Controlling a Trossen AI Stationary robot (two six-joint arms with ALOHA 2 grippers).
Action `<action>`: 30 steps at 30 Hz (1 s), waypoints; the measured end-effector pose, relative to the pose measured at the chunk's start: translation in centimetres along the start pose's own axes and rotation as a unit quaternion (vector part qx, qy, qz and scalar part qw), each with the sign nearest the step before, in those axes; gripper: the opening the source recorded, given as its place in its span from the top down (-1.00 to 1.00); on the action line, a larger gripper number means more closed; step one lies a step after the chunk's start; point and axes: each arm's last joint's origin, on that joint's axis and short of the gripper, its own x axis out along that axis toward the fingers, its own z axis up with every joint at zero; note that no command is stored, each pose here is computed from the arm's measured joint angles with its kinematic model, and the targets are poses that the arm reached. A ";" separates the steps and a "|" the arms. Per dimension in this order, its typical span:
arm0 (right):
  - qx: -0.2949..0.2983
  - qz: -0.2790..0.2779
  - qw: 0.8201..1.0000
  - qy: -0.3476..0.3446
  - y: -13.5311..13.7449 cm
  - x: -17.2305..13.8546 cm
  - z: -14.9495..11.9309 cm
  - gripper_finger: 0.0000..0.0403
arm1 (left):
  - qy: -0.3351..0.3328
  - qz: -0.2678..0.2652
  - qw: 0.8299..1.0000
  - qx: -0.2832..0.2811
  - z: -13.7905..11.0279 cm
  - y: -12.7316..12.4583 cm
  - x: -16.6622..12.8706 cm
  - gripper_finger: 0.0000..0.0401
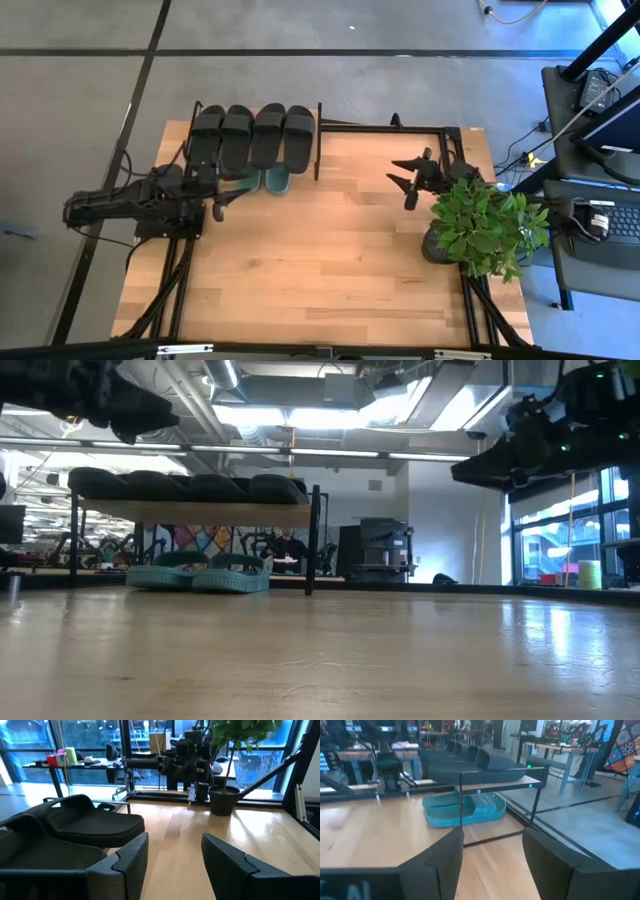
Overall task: Pick and place slides into the shelf
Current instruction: Return to Home Position
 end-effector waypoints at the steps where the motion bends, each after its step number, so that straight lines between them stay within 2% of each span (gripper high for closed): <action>1: 0.004 0.000 1.000 -0.004 0.0 -0.2 -0.2 -0.01 | -0.004 0.000 1.000 0.000 -0.2 0.0 -0.2 0.12; 10: 0.026 -0.002 0.999 -0.036 0.1 -2.3 -2.1 -0.01 | -0.031 0.000 0.999 -0.015 -2.3 0.1 -1.4 0.12; 19: 0.028 -0.003 0.998 -0.052 0.1 -3.2 -1.8 -0.01 | -0.025 0.000 1.000 -0.016 -2.5 0.1 -1.3 0.12; 30: 0.000 -0.005 0.998 -0.061 0.1 -3.6 -1.7 -0.01 | -0.035 0.001 0.999 -0.016 -3.7 0.1 -0.6 0.12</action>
